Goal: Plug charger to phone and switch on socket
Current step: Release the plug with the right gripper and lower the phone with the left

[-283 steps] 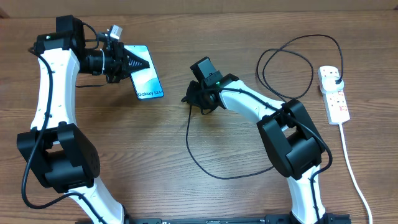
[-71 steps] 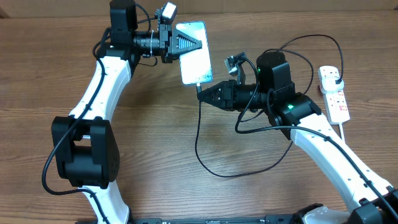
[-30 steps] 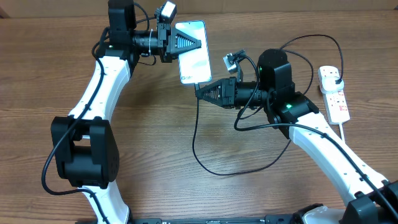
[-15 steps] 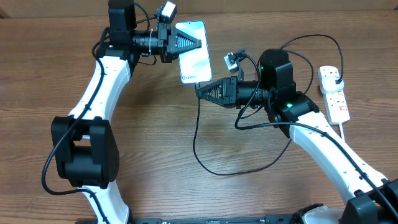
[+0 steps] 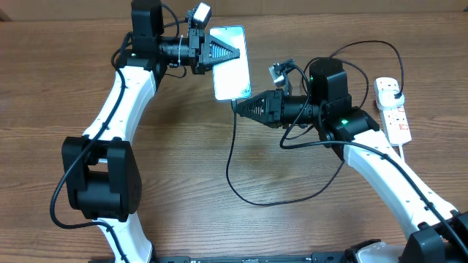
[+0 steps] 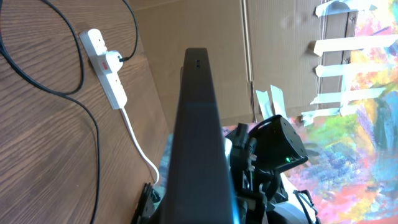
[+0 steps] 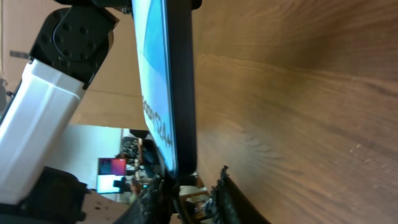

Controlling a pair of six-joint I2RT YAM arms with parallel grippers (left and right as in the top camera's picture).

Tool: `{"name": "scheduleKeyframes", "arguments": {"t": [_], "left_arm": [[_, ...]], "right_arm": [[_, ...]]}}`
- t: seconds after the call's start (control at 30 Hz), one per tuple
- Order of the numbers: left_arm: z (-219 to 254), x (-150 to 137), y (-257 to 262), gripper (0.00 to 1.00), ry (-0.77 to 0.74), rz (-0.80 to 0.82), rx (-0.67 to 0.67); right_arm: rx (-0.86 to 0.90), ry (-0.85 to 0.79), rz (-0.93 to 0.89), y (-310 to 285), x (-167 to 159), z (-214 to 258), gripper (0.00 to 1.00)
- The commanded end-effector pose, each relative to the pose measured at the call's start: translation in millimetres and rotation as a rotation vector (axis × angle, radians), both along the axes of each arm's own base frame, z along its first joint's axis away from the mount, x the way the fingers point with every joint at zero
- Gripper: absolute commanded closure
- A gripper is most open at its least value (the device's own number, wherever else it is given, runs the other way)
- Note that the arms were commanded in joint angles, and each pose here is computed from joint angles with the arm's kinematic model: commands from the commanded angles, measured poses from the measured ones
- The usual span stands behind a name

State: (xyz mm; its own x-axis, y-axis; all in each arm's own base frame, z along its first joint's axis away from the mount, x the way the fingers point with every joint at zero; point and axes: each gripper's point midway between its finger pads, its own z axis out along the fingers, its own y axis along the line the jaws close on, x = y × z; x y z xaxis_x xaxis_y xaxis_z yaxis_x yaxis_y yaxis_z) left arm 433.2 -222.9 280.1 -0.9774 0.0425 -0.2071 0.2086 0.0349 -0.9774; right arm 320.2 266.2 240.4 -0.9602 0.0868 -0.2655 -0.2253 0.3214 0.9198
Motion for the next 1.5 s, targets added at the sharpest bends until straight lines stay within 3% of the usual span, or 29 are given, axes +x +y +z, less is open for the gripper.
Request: {"name": "scheduleKeyframes", "arguments": {"t": [0.0, 0.27, 0.4, 0.63, 0.87, 1.03, 1.3, 1.47], "left_arm": [[12.6, -11.0, 8.5, 0.96, -0.056, -0.060, -0.044], [-6.5, -8.1, 16.3, 0.96, -0.262, -0.026, -0.037], [-44.5, 1.0, 18.9, 0.96, -0.160, 0.071, 0.059], [-111.6, 1.8, 29.5, 0.96, -0.014, 0.194, 0.259], [-140.3, -23.9, 32.9, 0.96, -0.002, 0.140, 0.366], [-167.9, -40.5, 47.1, 0.96, 0.050, 0.128, 0.527], [-165.5, -51.0, 86.4, 0.96, 0.061, 0.096, 0.755], [-151.8, -45.5, 102.0, 0.96, 0.000, 0.089, 0.795]], "right_arm": [[-0.016, -0.056, -0.026, -7.1, 9.4, 6.0, 0.68], [-0.074, -0.016, -0.022, -21.1, 4.3, -12.7, 0.55], [-0.113, 0.022, -0.039, -32.6, 3.0, -24.5, 0.45], [-0.218, 0.080, -0.090, -44.9, 1.1, -47.7, 0.41], [-0.325, 0.119, -0.109, -57.0, -6.5, -69.0, 0.37], [-0.350, 0.132, -0.110, -60.1, -9.4, -73.8, 0.34], [-0.363, 0.137, -0.111, -61.6, -10.6, -76.1, 0.31], [-0.363, 0.136, -0.111, -61.6, -10.5, -76.1, 0.30]]}}
